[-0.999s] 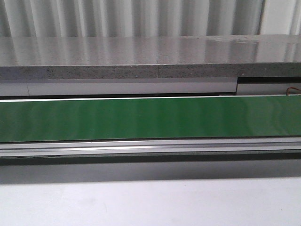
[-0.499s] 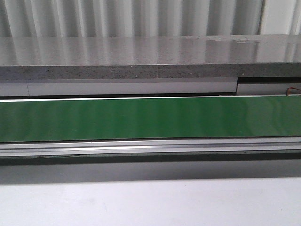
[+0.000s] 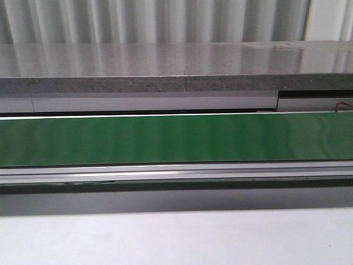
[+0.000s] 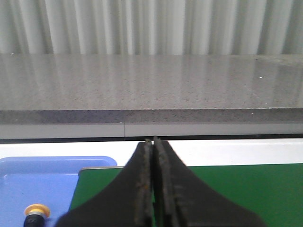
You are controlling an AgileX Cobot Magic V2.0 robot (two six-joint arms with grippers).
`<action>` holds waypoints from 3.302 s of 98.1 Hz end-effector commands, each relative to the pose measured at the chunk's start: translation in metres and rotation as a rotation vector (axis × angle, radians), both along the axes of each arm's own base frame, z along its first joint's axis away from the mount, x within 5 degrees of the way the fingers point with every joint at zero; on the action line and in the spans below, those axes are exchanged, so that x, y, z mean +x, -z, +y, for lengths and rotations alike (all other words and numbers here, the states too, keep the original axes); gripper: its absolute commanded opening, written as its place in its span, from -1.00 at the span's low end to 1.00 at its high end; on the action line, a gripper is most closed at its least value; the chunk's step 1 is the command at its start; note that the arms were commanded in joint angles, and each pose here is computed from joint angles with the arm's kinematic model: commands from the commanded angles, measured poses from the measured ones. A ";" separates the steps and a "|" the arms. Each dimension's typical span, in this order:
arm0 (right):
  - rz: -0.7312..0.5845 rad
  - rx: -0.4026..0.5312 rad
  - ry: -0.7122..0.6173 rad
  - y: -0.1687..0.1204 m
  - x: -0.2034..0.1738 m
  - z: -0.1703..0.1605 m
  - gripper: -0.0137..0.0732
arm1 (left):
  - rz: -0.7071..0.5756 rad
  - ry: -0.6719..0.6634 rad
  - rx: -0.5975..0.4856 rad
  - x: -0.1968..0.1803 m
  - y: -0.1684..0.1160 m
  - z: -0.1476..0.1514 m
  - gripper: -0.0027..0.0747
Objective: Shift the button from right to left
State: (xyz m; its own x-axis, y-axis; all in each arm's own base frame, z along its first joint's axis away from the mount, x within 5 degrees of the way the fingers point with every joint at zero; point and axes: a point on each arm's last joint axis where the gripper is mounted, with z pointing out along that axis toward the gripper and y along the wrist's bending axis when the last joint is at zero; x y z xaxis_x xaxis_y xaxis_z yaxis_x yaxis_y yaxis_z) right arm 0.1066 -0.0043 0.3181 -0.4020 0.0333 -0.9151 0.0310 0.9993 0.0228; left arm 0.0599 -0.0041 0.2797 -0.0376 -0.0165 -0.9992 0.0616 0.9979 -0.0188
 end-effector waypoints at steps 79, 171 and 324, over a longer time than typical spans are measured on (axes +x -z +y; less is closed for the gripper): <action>-0.092 -0.015 0.006 -0.014 0.002 -0.001 -0.84 | -0.129 0.024 -0.011 -0.007 0.070 0.000 -0.98; -0.092 -0.015 0.006 -0.014 0.002 -0.001 -0.84 | -0.133 0.025 -0.021 -0.006 0.073 -0.001 -0.98; -0.526 -0.077 0.000 0.067 -0.052 0.003 -0.84 | -0.133 0.025 -0.021 -0.006 0.073 -0.001 -0.98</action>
